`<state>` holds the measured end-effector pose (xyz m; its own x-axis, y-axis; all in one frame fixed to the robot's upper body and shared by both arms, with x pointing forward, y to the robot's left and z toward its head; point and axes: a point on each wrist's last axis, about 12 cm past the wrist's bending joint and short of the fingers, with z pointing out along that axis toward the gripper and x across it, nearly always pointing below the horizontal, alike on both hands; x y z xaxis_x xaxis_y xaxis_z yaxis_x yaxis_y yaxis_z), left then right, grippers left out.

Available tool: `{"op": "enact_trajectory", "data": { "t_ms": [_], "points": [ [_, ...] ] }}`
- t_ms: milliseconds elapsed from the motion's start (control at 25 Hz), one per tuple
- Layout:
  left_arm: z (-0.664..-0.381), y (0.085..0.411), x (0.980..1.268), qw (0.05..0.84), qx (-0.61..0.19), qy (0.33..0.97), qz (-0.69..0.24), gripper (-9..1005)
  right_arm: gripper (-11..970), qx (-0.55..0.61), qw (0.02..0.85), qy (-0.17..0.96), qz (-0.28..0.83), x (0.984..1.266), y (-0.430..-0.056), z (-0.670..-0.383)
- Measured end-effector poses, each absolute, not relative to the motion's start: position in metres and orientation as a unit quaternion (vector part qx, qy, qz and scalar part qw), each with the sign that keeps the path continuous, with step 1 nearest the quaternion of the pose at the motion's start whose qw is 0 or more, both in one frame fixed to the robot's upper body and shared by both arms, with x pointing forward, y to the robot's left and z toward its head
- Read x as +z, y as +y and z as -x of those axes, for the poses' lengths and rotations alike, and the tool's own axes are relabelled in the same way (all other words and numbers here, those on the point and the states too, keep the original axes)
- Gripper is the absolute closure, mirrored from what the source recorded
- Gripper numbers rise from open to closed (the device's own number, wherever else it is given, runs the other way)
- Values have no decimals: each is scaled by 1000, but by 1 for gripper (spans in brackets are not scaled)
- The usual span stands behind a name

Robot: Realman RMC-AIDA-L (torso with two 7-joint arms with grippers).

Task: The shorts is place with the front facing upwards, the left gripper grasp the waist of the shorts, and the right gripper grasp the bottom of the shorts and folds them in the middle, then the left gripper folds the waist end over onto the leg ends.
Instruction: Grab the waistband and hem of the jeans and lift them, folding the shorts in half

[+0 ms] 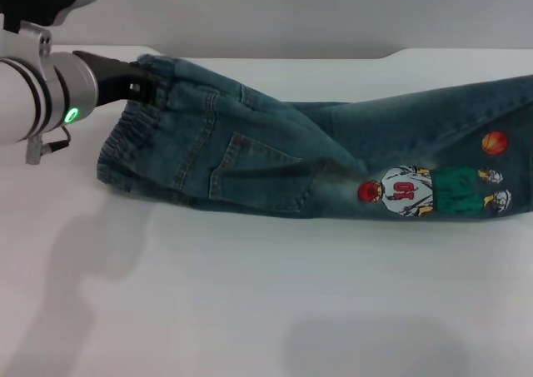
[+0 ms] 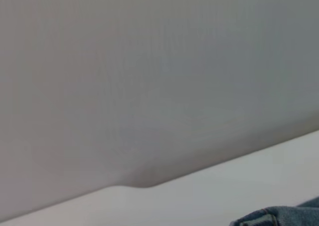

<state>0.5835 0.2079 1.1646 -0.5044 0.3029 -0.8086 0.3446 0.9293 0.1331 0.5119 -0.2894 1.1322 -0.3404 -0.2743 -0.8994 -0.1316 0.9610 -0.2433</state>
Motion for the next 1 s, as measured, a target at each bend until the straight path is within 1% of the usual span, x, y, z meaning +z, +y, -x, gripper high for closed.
{"op": "enact_trajectory", "data": {
  "t_ms": [240,440,840,1000],
  "points": [
    [-588,208,1161,483,-25,856,-182,910,961,-75,577,805,111,1123,-299,-513],
    [-591,208,1159,490,-27,853,-180,904,960,-82,594,795,97,1122,-306,-512],
    [-593,211,1155,494,-31,853,-165,892,961,-85,593,795,90,1119,-311,-514],
    [-595,212,1151,497,-31,852,-162,887,961,-93,614,779,83,1117,-315,-512]
  ]
}}
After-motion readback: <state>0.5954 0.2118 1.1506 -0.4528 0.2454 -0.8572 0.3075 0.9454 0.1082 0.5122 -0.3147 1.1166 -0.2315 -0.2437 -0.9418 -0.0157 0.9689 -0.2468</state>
